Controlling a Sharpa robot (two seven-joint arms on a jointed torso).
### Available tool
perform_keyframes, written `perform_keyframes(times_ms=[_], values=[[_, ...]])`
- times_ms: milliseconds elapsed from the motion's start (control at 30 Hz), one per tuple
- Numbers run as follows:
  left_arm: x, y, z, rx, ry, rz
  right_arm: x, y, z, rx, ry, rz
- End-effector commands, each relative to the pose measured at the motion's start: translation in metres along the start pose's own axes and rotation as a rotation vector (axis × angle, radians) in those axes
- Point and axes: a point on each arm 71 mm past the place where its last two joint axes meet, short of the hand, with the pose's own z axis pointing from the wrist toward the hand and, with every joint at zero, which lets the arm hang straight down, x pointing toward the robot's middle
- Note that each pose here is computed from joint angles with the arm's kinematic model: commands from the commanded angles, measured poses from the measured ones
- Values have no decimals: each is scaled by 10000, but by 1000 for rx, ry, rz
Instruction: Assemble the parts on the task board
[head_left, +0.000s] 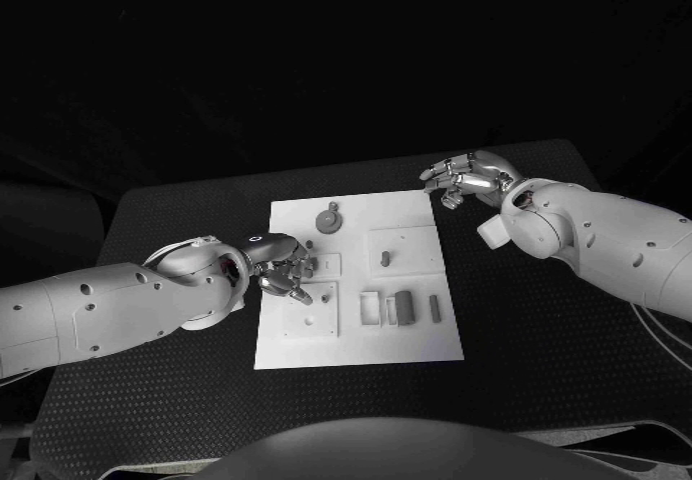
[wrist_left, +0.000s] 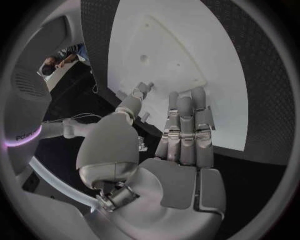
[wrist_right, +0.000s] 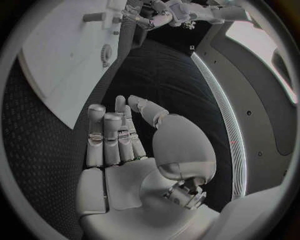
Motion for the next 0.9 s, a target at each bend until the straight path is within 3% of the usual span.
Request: perform_keyframes(times_ms=[33,67,200,367,400,433,667,900], values=[[5,65,-39,17,43,-145,24,24,-1,-27,20,-175],[6,148,-59,17,77,-242,26,28,-3,-33,22,-226],[-45,346,-135,18,86,-434,57,80,-6,-78,10,-346],[-207,681,-225,-38,-9,-588,106,97,-38,-110,35,-508],[-221,693,-226,-39,-16,-591,111,97,-39,-111,37,-515],[-310,756,-228,-45,-55,-630,139,105,-44,-118,48,-544],[-589,1004,-289,-74,-230,-777,312,126,-85,-164,103,-720],[-762,1102,-309,-83,-370,-885,530,142,-110,-202,147,-879]])
